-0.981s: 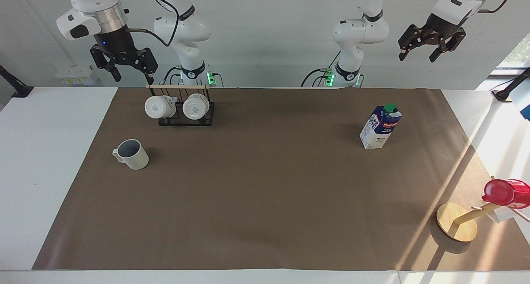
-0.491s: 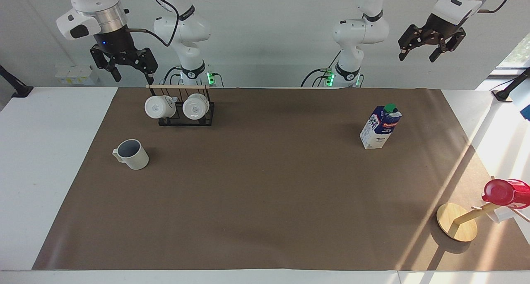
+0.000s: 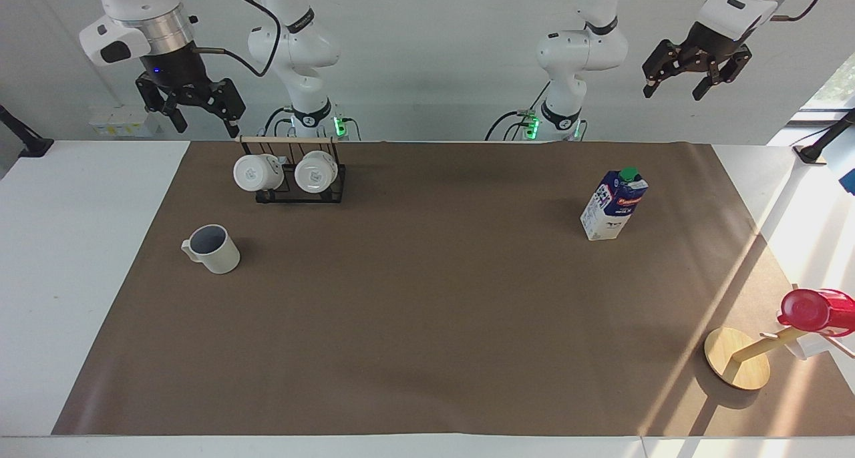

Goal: Place cup and milk on table

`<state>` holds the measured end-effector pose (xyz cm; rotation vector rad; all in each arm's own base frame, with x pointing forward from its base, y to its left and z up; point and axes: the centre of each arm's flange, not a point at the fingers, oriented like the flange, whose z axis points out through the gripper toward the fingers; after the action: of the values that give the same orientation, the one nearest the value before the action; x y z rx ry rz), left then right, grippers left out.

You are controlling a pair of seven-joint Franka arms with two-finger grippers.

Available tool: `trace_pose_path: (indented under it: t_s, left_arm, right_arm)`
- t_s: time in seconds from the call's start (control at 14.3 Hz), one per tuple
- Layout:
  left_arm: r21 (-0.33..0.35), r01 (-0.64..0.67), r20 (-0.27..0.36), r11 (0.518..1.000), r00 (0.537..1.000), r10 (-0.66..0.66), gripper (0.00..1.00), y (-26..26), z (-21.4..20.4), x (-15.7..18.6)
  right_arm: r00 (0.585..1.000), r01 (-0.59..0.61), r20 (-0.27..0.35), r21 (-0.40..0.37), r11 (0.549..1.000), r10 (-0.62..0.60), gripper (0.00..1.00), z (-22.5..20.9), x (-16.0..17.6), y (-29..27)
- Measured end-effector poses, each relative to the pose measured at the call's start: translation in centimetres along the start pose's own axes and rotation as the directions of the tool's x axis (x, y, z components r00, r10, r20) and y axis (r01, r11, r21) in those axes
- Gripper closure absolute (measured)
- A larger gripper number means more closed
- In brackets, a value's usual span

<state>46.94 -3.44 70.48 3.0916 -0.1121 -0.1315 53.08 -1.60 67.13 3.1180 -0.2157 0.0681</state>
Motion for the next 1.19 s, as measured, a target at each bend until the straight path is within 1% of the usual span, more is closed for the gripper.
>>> trace_pose_path:
  t_s: [0.28, 0.49, 0.63, 1.19]
  left_arm:
    - [0.000, 0.000, 0.000, 1.000, 1.000, 0.000, 0.00, 0.0, 0.0, 0.0]
    - [0.000, 0.000, 0.000, 1.000, 1.000, 0.000, 0.00, 0.0, 0.0, 0.0]
    - [0.000, 0.000, 0.000, 1.000, 1.000, 0.000, 0.00, 0.0, 0.0, 0.0]
    - [0.000, 0.001, 0.001, 1.000, 1.000, -0.001, 0.00, 0.0, 0.0, 0.0]
  right_arm:
    - [1.000, 0.017, -0.003, 0.000, 1.000, -0.017, 0.00, 2.5, 0.8, 0.8]
    - [1.000, 0.024, 0.015, -0.002, 1.000, -0.024, 0.00, 4.9, 1.1, 1.4]
    - [0.999, 0.037, 0.001, -0.001, 0.999, -0.037, 0.00, 7.0, 1.7, 1.9]
    - [0.998, 0.050, -0.035, -0.001, 0.999, -0.050, 0.00, 20.8, 2.7, 4.0]
